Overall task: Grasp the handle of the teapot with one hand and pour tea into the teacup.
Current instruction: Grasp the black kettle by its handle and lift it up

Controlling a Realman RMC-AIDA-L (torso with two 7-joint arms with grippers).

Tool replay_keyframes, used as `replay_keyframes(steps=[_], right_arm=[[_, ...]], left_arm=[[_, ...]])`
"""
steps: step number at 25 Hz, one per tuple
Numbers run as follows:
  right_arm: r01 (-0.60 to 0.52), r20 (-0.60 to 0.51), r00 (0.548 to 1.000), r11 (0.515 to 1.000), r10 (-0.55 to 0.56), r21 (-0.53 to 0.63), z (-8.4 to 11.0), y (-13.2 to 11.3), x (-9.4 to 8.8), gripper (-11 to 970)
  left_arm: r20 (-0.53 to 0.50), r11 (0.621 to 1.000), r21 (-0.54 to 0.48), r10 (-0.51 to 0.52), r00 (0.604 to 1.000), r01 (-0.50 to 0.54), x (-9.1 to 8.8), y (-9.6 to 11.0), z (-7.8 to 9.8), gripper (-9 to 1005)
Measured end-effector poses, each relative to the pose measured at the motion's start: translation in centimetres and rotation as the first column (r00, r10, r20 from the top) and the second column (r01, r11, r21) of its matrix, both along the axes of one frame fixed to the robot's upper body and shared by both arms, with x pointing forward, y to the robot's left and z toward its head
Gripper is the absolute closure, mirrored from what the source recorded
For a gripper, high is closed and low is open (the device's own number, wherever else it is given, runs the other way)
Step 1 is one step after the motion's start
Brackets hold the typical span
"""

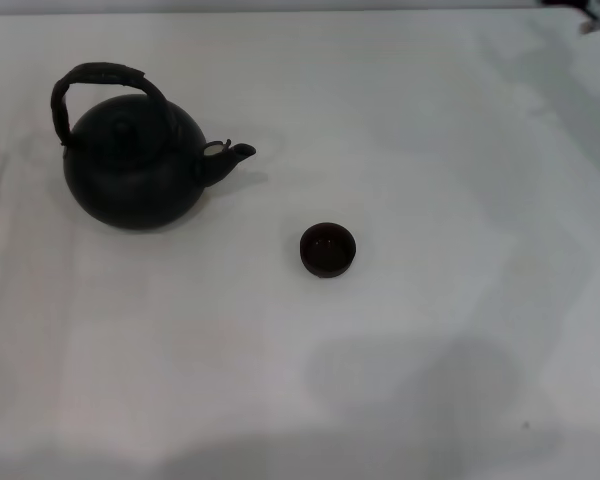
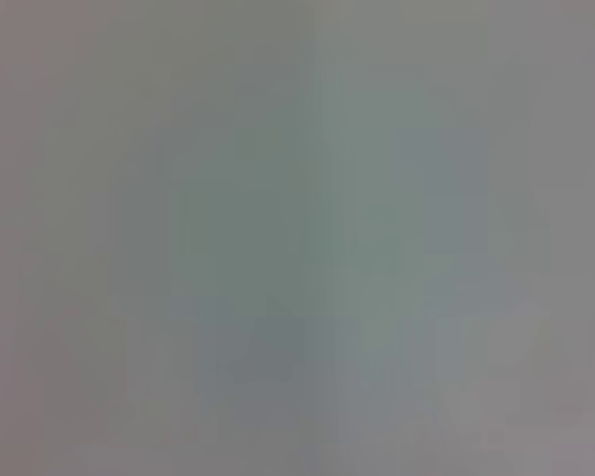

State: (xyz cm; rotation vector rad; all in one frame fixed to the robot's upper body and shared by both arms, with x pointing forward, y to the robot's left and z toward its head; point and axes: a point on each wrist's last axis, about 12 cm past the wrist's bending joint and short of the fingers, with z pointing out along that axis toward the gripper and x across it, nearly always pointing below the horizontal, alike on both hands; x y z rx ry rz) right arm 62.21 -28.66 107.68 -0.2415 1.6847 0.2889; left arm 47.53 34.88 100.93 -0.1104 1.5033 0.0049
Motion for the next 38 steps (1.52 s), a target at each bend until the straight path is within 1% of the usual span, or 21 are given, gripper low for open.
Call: replay_keyframes(steps=[1,3,4,5,9,10,13,15,17,19,24,30,38], right_arm=[[0.076,0.032,0.997,0.997,-0.076,-0.003,-0.1,-0.8,0.1,103],[0.154,0.049,0.987,0.988,-0.155,0.013,0.0,-2.0,0.2,103],[0.154,0.049,0.987,0.988,-0.155,0.013,0.0,-2.0,0.2,104],[0.189,0.050,0.980,0.982,-0.190,0.030,0.0,-2.6,0.2,104],[0.245,0.051,0.967,0.967,-0.248,0.065,0.2,-3.7,0.2,103],[0.250,0.051,0.966,0.966,-0.254,0.068,0.2,-3.8,0.3,103],[0.248,0.057,0.966,0.966,-0.252,0.068,0.4,-3.8,0.5,103],[0.241,0.059,0.968,0.968,-0.245,0.065,0.6,-3.5,0.8,103],[0.237,0.059,0.969,0.970,-0.241,0.062,0.7,-3.4,0.9,103],[0.231,0.062,0.970,0.971,-0.235,0.061,0.7,-3.2,0.9,103],[0.230,0.059,0.970,0.971,-0.234,0.061,0.6,-3.3,0.8,103],[0.233,0.052,0.970,0.970,-0.236,0.064,0.2,-3.5,0.3,103],[0.228,0.055,0.971,0.971,-0.232,0.065,0.2,-3.5,0.3,103]], left_arm=[[0.004,1.000,0.005,-0.008,1.000,0.008,-0.6,0.0,-0.1,169],[0.012,0.999,0.012,-0.032,0.999,0.032,-1.9,0.0,-0.3,169],[0.012,0.999,0.012,-0.032,0.999,0.032,-1.9,0.0,-0.3,169],[0.021,0.997,0.011,-0.083,0.996,0.083,-3.5,-0.2,-0.5,169],[0.019,0.989,0.008,-0.151,0.988,0.150,-5.4,-0.6,-0.8,169],[0.016,0.983,0.011,-0.184,0.983,0.184,-6.1,-0.8,-0.9,169],[0.003,0.967,0.016,-0.255,0.967,0.255,-6.7,-1.5,-1.1,170],[-0.002,0.957,0.021,-0.290,0.957,0.290,-6.4,-2.0,-1.1,170],[-0.001,0.953,0.023,-0.301,0.954,0.301,-6.3,-2.1,-1.1,170],[-0.003,0.940,0.033,-0.341,0.940,0.341,-4.6,-2.9,-0.8,170],[-0.029,0.932,0.047,-0.358,0.933,0.359,-2.6,-3.5,-0.7,170],[-0.063,0.924,0.073,-0.371,0.926,0.375,-0.7,-4.2,-0.7,171],[-0.100,0.920,0.079,-0.376,0.921,0.384,0.7,-4.6,-0.7,182]])
